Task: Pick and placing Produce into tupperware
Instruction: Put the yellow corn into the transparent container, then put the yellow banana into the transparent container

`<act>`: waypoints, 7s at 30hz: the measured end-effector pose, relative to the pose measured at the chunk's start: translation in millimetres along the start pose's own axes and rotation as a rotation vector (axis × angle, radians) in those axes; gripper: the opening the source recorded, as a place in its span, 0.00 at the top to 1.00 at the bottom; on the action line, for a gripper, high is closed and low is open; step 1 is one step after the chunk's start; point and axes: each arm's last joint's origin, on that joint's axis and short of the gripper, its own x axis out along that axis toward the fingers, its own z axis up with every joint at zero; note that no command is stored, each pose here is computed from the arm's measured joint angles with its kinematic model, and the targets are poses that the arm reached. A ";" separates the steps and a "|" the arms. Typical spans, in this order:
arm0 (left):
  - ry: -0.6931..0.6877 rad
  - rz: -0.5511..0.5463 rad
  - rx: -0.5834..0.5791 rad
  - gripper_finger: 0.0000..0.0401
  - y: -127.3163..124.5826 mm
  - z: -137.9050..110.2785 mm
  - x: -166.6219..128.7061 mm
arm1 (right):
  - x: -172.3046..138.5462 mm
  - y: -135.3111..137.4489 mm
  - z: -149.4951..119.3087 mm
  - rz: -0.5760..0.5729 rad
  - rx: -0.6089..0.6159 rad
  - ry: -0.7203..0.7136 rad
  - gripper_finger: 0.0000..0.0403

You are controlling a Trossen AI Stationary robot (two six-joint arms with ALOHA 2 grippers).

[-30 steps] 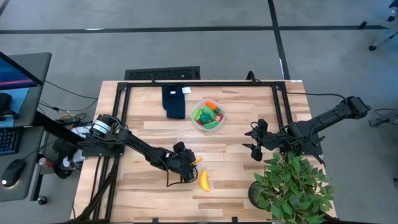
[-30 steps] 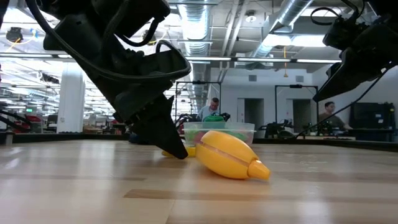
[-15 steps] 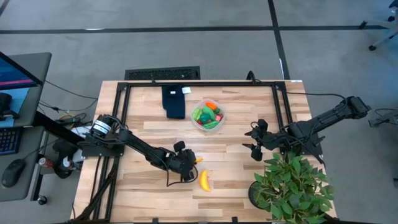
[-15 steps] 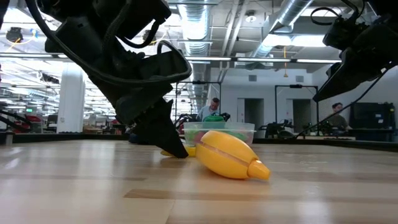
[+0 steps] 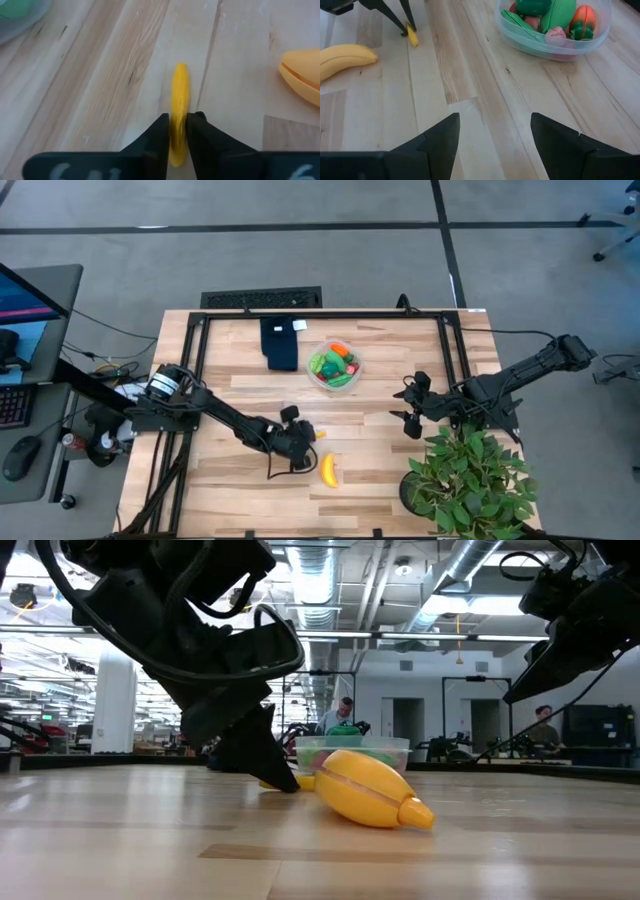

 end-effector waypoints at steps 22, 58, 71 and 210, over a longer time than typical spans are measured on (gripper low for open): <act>-0.083 0.053 0.093 0.88 33.1 28.1 5.9 | 0.1 -0.2 -0.6 -0.002 -0.002 0.004 0.41; -0.286 0.192 -0.035 0.88 200.2 101.8 -29.9 | 0.1 -0.2 -0.5 -0.002 -0.002 0.004 0.41; -0.315 0.085 -0.056 0.88 207.8 96.2 13.4 | 0.2 -0.3 0.7 -0.008 0.004 -0.009 0.41; -0.522 -0.054 0.032 0.88 165.1 -78.7 -154.5 | 174.8 173.3 151.9 0.094 0.516 0.703 0.41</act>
